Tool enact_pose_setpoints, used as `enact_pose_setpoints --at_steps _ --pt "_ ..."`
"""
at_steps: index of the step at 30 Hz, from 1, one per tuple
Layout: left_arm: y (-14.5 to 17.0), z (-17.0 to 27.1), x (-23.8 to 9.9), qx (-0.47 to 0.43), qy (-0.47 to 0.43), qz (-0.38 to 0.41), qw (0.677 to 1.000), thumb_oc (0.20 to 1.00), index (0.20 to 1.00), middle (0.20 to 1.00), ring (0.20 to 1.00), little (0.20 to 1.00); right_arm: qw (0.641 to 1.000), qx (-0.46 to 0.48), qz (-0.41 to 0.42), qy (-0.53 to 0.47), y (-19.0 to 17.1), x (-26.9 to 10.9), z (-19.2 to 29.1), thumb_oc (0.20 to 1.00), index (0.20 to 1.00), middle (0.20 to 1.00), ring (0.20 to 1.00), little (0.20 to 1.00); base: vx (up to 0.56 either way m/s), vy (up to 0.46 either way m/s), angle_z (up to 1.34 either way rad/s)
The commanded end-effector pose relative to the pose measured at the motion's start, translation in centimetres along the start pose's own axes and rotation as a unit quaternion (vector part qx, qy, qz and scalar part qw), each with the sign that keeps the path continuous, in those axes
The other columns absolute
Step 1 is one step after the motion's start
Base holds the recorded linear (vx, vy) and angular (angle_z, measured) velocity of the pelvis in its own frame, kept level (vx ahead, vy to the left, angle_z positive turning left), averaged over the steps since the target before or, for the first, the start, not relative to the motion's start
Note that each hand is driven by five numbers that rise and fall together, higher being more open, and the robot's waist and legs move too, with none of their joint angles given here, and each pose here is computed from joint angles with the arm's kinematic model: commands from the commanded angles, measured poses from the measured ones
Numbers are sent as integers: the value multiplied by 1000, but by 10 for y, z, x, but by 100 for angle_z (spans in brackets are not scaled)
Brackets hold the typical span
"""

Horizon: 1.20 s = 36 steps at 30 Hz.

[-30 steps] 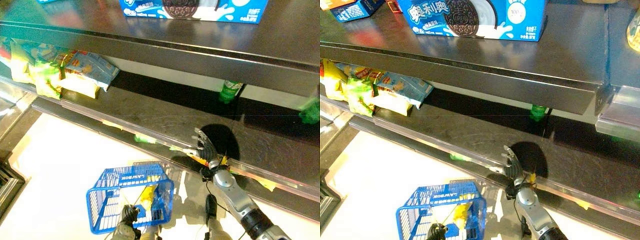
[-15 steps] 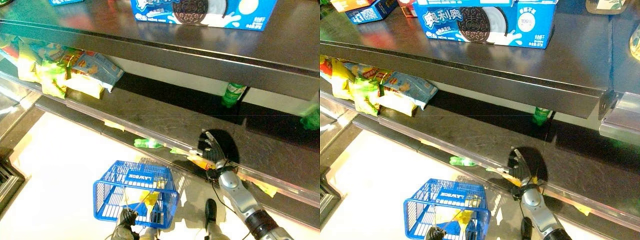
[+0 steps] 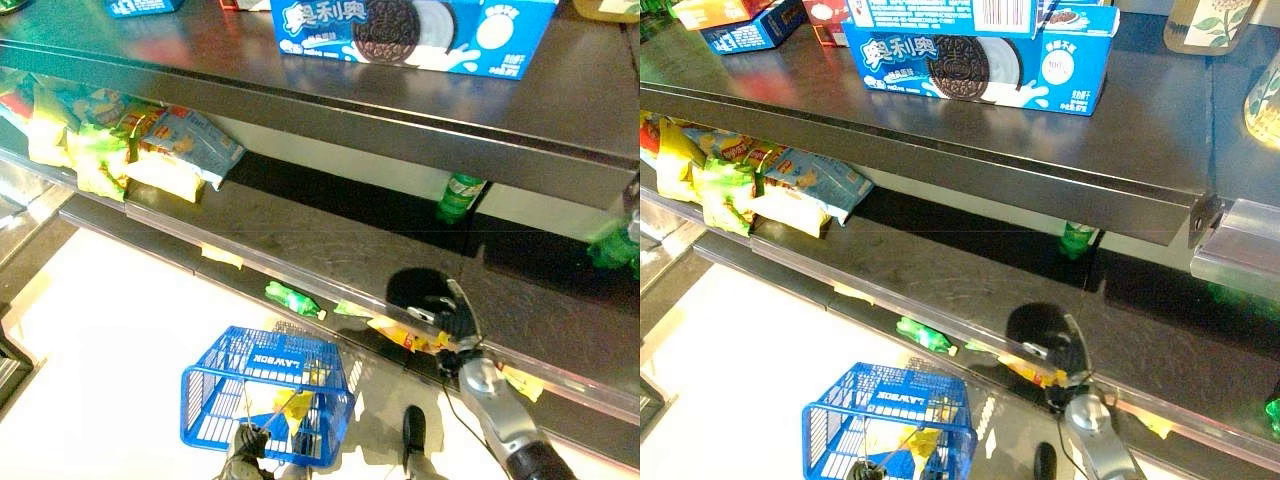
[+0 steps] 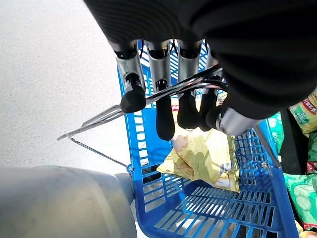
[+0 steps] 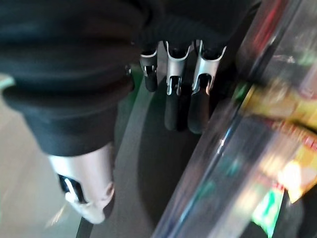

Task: Pick up the snacks into the basket

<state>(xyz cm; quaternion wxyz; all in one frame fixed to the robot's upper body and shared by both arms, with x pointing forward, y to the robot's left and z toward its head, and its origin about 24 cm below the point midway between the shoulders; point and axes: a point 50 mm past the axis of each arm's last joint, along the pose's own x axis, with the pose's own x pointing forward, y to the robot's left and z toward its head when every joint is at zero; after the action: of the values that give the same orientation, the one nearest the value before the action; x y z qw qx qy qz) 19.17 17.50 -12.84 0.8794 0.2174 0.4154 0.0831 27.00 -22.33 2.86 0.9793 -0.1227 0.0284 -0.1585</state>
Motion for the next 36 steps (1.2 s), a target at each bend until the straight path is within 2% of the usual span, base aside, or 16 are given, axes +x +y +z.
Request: enact_pose_setpoints --at_steps 1,10,15,19,28,36 --pt "9 -30 -1 11 61 23 998 200 200 200 200 200 995 53 -78 -42 -36 -6 14 1000 1000 1000 1000 1000 9 -7 -8" --pt "8 -34 -3 10 68 15 998 200 200 200 200 200 984 59 -169 4 -81 -27 -13 1000 1000 1000 1000 1000 12 -10 -10" --pt "1 -39 -6 29 70 -9 997 200 200 200 200 200 972 64 -228 -8 -108 -28 -9 1000 1000 1000 1000 1000 61 -17 -16" --pt "-1 -42 -7 38 73 -21 996 200 200 200 200 200 967 74 -245 -22 -119 -26 -1 1000 1000 1000 1000 1000 46 -35 -10" --pt "2 -61 -11 46 104 -30 993 200 200 200 200 200 967 50 -238 -79 -139 -28 27 1000 1000 1000 1000 1000 18 -95 -7" --pt "3 -56 -9 12 110 -4 994 200 200 200 200 200 981 32 -193 1 -123 -35 -11 1000 1000 1000 1000 1000 -28 -138 5"
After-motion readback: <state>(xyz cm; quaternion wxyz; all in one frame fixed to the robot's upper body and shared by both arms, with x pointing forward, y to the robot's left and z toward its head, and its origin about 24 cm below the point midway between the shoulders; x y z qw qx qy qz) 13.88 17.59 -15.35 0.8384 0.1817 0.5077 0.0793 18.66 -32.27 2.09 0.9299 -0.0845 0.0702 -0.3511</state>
